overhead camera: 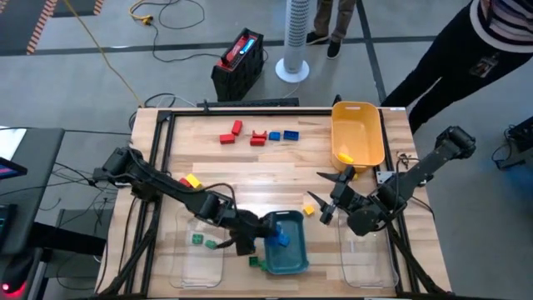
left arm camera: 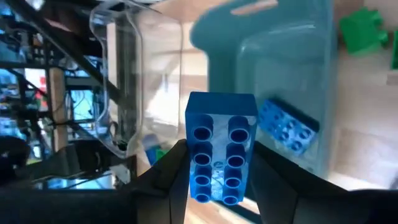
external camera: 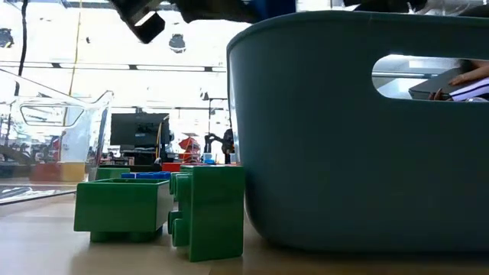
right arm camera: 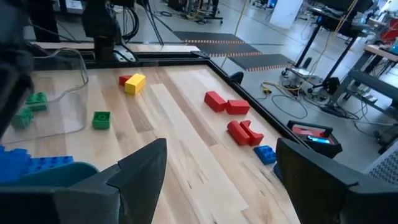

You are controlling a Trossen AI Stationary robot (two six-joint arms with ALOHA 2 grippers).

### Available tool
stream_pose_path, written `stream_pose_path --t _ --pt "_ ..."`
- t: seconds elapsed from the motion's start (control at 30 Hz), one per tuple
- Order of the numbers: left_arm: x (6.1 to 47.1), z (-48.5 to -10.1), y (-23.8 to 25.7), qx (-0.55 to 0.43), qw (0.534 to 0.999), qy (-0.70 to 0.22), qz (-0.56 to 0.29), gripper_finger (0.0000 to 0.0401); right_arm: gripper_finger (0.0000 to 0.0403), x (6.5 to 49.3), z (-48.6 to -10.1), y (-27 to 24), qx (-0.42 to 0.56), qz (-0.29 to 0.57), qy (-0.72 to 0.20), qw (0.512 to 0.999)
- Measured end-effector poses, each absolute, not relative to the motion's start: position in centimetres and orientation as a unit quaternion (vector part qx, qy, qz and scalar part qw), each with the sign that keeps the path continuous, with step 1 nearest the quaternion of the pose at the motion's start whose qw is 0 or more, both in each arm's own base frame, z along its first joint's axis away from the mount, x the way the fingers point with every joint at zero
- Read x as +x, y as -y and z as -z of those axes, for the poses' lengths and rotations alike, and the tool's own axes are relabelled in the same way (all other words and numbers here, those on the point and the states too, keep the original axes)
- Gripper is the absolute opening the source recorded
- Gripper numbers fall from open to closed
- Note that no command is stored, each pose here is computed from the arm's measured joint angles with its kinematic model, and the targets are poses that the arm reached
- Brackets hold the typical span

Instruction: Sort blocks

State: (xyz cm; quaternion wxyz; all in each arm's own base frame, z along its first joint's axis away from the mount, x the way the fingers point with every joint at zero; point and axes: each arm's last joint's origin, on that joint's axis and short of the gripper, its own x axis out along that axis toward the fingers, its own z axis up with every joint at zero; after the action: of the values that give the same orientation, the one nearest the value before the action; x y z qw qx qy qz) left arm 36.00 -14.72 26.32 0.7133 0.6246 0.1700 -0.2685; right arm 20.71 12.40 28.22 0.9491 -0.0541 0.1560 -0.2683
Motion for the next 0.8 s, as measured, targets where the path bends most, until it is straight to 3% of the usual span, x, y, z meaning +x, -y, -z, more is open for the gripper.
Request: stream_pose_path --t 0.3,0.8 --pt "38.8 -26.7 14.5 0.555 0.762 -0.177 0.282 0.0135 0.0314 19.1 -29.2 -12.7 -0.060 0.272 -0.132 0.951" --pt "43.2 -23.5 15.9 0.490 0.723 -0.362 0.327 0.0135 0.0314 18.7 -28.9 -12.6 -0.057 0.276 -0.139 0.949"
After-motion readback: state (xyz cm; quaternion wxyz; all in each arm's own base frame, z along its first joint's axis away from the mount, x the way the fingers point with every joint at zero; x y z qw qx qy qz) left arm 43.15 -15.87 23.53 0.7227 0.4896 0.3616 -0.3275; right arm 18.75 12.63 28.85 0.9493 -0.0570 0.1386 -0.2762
